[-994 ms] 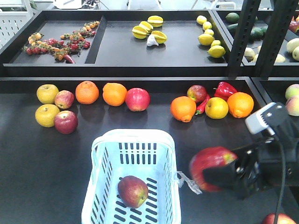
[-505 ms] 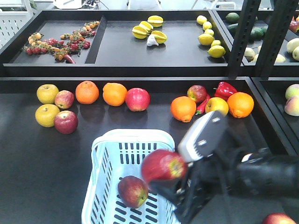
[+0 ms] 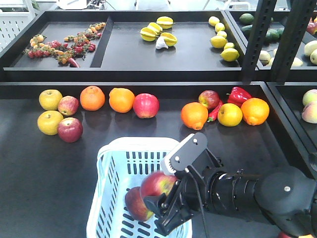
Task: Pick three apples into basket with both arms
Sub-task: 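Carry the apple over the basket and release it inside, then move the right gripper back down onto the third red apple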
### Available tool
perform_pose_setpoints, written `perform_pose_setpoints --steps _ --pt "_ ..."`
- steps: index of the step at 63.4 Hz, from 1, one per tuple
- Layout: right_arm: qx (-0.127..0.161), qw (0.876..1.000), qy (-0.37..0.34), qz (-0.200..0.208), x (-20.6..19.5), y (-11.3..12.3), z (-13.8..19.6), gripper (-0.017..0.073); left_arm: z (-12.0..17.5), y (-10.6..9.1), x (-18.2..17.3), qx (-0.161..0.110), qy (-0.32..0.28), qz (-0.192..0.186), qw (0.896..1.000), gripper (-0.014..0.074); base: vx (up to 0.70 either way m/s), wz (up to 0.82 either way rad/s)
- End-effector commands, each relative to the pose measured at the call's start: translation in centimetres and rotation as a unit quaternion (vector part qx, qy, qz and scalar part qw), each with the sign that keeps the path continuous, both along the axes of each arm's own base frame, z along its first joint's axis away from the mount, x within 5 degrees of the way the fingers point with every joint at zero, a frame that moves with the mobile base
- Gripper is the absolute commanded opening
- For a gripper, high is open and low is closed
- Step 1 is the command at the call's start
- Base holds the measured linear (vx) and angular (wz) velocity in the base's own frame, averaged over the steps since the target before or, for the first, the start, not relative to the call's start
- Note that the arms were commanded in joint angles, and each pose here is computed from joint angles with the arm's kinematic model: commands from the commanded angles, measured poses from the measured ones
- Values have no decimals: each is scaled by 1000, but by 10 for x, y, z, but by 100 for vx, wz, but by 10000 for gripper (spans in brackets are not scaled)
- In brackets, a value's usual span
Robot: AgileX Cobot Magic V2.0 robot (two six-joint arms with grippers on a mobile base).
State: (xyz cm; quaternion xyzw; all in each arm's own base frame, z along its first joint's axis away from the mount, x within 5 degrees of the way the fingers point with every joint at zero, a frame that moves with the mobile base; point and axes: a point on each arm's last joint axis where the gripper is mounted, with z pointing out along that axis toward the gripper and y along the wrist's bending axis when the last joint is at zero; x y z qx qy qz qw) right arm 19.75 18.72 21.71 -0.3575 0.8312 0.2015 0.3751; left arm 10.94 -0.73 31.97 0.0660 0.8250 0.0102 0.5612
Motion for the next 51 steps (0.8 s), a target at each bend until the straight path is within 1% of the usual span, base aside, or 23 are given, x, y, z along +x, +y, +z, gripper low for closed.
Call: perform_pose_setpoints --steps 1,13,25,31,37,42,45,51 --pt "19 999 -25 -9 3 1 16 673 13 0 2 -6 -42 0 999 593 0 0" --pt "23 1000 -16 -3 1 2 15 668 13 0 2 -6 -42 0 999 593 0 0" --pt "55 998 14 -13 -4 1 21 633 13 0 2 -6 -42 0 999 593 0 0" --pt "61 998 15 -7 -8 0 26 617 13 0 2 -6 -42 0 999 593 0 0" --pt "64 998 10 -10 -9 -3 31 610 13 0 2 -6 -42 0 999 593 0 0" --pt "65 997 20 -28 -6 -12 33 606 13 0 2 -6 -42 0 999 593 0 0" --pt "60 997 30 -38 -1 -19 32 605 13 0 2 -6 -42 0 999 593 0 0" --pt "43 995 67 -65 8 -40 26 600 13 0 2 -6 -42 0 999 593 0 0"
